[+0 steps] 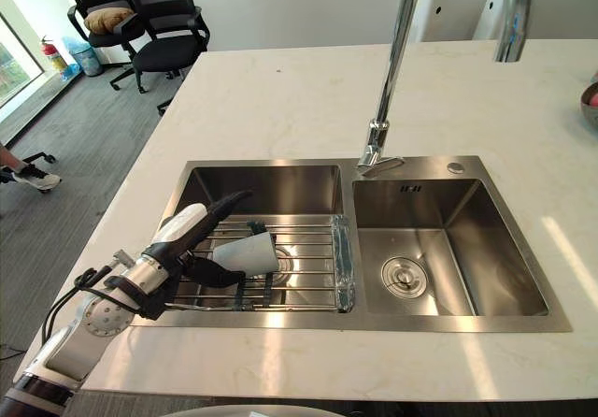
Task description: Walk over to the sink, pick up the cup, carry it to the dishwasher, place the cup inside the dishwasher, then close the dishwasher door
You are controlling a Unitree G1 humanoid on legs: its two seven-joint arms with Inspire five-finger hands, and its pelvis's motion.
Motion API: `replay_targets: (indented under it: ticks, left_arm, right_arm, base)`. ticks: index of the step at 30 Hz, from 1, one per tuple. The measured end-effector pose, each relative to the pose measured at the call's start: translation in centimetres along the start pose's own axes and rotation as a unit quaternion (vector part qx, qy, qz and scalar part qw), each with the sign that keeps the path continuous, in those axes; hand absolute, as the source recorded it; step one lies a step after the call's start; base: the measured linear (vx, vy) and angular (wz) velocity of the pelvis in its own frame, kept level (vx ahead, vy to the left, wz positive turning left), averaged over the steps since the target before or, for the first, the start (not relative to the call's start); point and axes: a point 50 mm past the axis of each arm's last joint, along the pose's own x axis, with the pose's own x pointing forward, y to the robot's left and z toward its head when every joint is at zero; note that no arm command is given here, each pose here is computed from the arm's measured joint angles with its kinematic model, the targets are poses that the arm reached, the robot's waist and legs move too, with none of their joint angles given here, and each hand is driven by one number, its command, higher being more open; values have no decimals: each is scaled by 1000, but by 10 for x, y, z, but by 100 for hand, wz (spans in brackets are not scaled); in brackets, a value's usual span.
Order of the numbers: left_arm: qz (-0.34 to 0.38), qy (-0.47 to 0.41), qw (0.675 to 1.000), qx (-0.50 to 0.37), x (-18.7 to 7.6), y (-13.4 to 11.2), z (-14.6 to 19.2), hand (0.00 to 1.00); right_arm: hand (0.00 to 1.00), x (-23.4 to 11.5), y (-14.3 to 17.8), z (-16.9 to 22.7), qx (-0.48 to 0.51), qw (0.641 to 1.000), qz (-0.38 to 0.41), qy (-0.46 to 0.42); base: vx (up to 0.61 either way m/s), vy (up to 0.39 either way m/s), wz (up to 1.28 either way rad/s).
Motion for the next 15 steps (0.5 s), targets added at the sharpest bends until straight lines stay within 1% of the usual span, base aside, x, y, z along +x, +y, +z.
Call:
replay_targets:
  ticks: [1, 3, 5, 6, 9, 10, 11, 15]
  left_arm:
    - [38, -24, 999, -3, 0, 6, 9, 100]
    - [81, -56, 995, -3, -3, 15, 21, 100]
    - [111, -92, 990, 0, -7, 23, 35, 100]
    - [113, -100, 989, 1, -8, 23, 38, 100]
    - [92, -118, 988, -45, -13, 23, 46, 100]
    - [69, -119, 988, -77, -13, 21, 47, 100]
    - [44, -114, 988, -90, -13, 18, 46, 100]
    - [-9, -81, 991, -103, -14, 6, 40, 100]
  right_arm:
    - [100, 0, -1, -1, 0, 1000, -4, 1]
    - [100, 0, -3, -1, 0, 1000, -10, 2]
    - [100, -1, -5, -3, -2, 1000, -14, 3]
    - [100, -1, -5, -3, -3, 1000, -15, 4]
    - [100, -1, -6, -5, -10, 1000, -19, 6]
    - [100, -1, -7, -6, -13, 1000, -21, 7]
    - [100, -1, -7, -6, -17, 1000, -23, 8]
    - [100, -1, -7, -8, -20, 999, -24, 9]
  base:
    - [-37, -15, 22]
    - [-38, -14, 14]
    - [-67, -18, 12]
    - [-81, -18, 12]
    - [-69, -11, 5]
    - [-79, -12, 7]
    - [-58, -9, 6]
    - [-33, -7, 1]
